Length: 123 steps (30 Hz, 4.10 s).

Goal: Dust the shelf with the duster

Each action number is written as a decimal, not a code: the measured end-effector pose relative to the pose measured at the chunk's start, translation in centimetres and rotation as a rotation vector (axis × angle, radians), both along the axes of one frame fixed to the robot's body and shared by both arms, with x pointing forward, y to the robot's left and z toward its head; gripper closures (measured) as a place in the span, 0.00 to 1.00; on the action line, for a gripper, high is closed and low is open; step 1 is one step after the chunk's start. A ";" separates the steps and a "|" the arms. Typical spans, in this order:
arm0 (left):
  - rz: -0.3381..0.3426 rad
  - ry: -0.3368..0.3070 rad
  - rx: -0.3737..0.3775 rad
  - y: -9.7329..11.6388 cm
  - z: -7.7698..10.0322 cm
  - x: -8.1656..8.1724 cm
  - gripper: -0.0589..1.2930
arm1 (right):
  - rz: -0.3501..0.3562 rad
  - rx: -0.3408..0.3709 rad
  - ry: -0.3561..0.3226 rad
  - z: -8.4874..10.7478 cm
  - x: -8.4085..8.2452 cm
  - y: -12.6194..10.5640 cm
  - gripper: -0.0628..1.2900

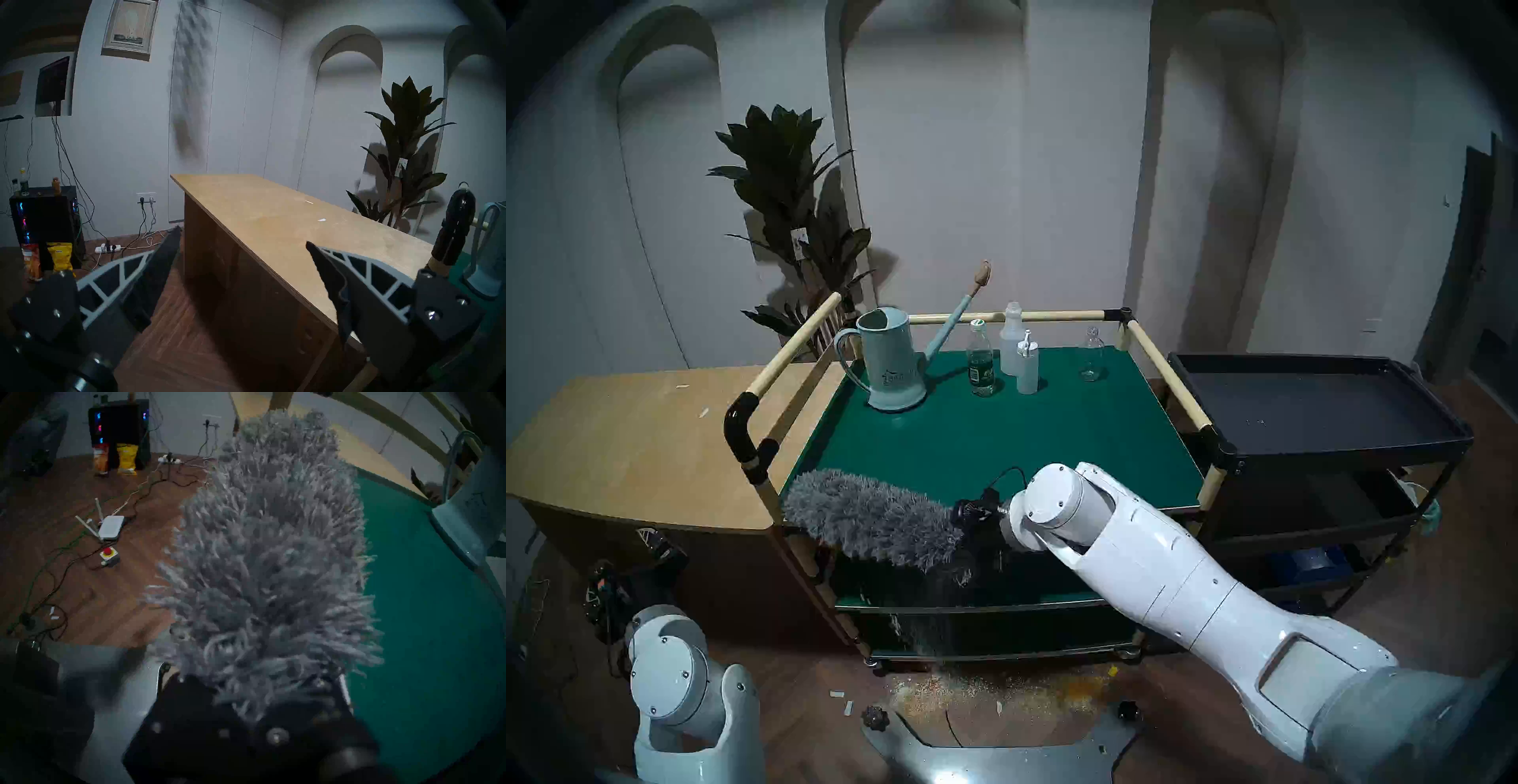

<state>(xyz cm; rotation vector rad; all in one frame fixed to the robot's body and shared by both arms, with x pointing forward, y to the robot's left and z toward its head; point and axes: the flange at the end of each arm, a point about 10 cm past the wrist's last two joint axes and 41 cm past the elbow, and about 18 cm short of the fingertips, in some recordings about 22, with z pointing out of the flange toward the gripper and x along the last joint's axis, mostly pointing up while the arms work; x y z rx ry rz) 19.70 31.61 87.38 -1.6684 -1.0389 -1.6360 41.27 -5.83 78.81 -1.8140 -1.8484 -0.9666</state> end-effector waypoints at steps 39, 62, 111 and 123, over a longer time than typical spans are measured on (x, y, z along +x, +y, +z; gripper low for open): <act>-0.081 -0.021 0.023 -2.8 0.9 2.6 0.03 | -0.110 0.229 0.102 10.6 6.4 -5.0 0.96; 0.028 -0.011 0.023 0.8 0.5 0.8 0.03 | -0.107 -0.044 -0.087 8.7 10.8 3.6 0.96; -0.037 -0.048 -0.018 -0.6 -0.2 -0.1 0.03 | 0.181 0.050 0.145 20.4 4.9 1.6 0.96; -0.130 -0.033 0.020 -0.9 0.6 2.1 0.03 | -0.049 0.084 0.189 17.2 5.9 -4.9 0.96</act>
